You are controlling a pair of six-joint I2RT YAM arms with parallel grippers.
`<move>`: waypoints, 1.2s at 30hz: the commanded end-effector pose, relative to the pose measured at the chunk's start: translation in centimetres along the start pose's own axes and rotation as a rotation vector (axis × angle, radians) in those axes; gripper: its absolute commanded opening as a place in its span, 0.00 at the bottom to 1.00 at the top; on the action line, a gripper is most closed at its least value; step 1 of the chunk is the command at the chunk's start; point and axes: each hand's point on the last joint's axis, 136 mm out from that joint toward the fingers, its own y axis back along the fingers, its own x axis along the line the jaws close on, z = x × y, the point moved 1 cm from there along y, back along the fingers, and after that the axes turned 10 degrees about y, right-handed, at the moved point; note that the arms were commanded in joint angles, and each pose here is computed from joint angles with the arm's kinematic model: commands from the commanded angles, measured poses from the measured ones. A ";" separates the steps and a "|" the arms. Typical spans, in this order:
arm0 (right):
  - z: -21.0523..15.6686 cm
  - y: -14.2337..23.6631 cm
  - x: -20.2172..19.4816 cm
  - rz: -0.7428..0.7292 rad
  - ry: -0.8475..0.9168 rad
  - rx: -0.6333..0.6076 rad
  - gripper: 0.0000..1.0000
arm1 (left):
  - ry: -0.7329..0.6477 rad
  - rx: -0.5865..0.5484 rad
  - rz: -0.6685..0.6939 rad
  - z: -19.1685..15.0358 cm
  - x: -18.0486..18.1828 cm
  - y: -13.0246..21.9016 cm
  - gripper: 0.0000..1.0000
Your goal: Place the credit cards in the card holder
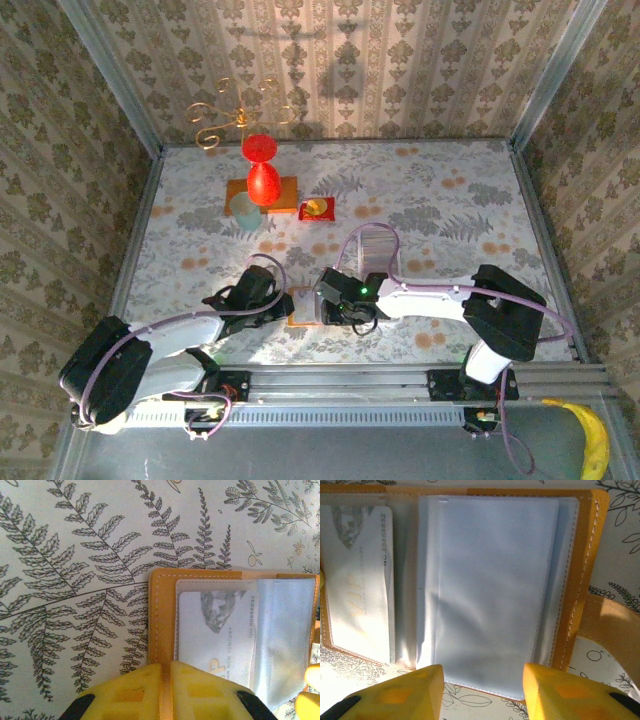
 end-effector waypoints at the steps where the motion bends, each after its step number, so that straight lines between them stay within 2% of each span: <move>1: -0.8 -0.9 -0.6 -0.036 -0.013 0.017 0.46 | 0.002 0.060 0.110 -1.9 3.1 0.0 0.13; 17: 0.8 -1.0 2.1 0.065 -0.041 -0.013 0.51 | 0.003 0.058 0.113 -2.2 3.4 0.1 0.13; 36: 1.7 0.0 3.4 0.131 -0.071 -0.048 0.55 | 0.005 0.048 0.112 -2.2 3.6 0.2 0.12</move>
